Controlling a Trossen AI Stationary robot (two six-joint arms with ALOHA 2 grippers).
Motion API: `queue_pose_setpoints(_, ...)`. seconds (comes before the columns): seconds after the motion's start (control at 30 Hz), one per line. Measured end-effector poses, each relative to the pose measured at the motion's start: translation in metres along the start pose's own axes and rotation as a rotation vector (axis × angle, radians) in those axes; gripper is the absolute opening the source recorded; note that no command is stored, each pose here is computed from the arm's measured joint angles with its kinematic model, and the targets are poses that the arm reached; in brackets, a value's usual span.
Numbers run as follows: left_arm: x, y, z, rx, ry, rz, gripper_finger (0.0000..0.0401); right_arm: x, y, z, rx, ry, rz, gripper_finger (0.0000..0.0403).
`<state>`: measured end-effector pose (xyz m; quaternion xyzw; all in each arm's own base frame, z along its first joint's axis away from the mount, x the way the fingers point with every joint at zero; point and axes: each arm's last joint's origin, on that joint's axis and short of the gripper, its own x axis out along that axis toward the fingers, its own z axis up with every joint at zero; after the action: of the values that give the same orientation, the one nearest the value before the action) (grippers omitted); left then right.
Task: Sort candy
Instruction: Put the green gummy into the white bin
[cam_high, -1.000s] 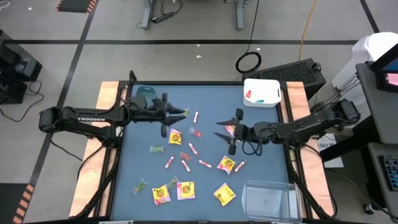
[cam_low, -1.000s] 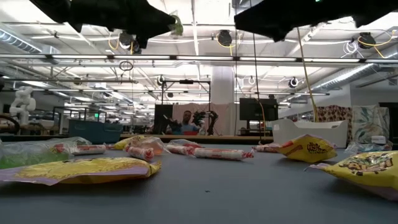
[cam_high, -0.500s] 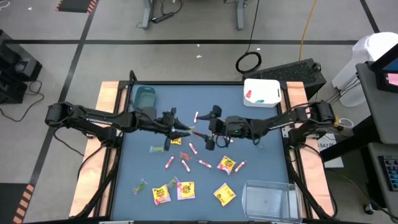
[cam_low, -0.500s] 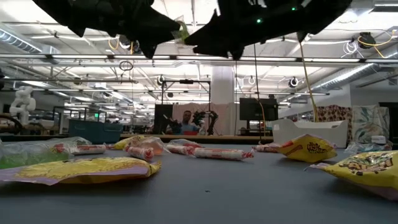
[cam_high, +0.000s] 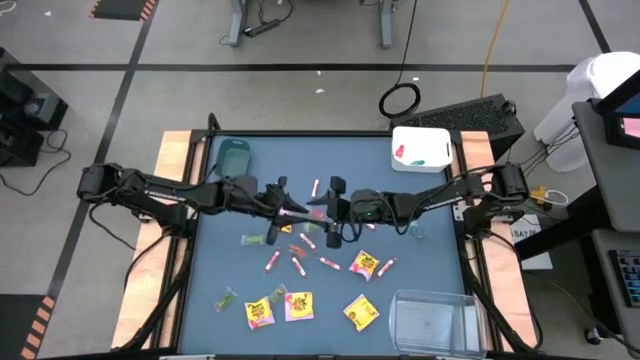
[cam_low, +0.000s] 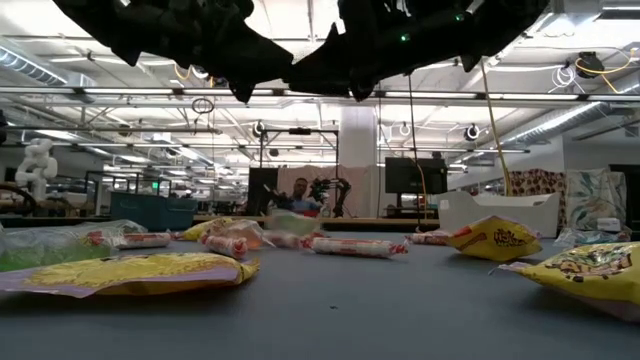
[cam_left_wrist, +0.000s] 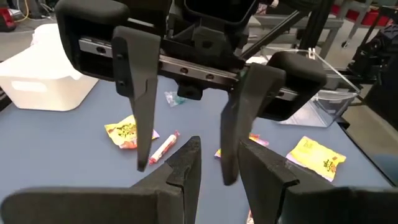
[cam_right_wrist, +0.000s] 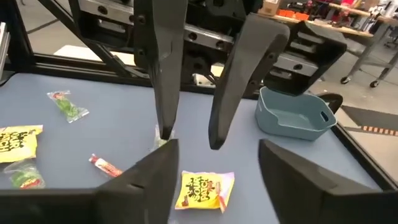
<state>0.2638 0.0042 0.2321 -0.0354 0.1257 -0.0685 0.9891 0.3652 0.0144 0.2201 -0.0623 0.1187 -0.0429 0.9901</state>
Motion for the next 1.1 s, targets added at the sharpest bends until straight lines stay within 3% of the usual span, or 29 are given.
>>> queue_pose_setpoints(0.13,0.000,0.000,-0.003,-0.006,0.032,0.003,0.0109,0.000,0.001,-0.009,0.074,0.091,0.006,0.0149)
queue_pose_setpoints(0.23,-0.001,0.002,-0.006,-0.012,0.063,0.013,0.0109,-0.002,0.003,-0.020,0.147,0.207,0.029,0.0134)
queue_pose_setpoints(0.37,-0.002,0.006,-0.010,-0.001,0.107,0.043,0.0109,0.001,0.011,-0.034,0.146,0.293,0.039,0.0144)
queue_pose_setpoints(0.77,-0.006,0.014,-0.027,-0.030,0.281,0.132,0.0109,0.040,0.003,-0.098,0.130,0.356,0.051,0.0246)
queue_pose_setpoints(0.93,-0.006,0.014,-0.028,-0.027,0.283,0.131,0.0109,0.047,-0.008,-0.120,0.154,0.408,0.095,0.0238)
queue_pose_setpoints(1.1,-0.006,0.014,-0.028,-0.026,0.288,0.131,0.0109,0.050,-0.012,-0.123,0.181,0.409,0.111,0.0185)
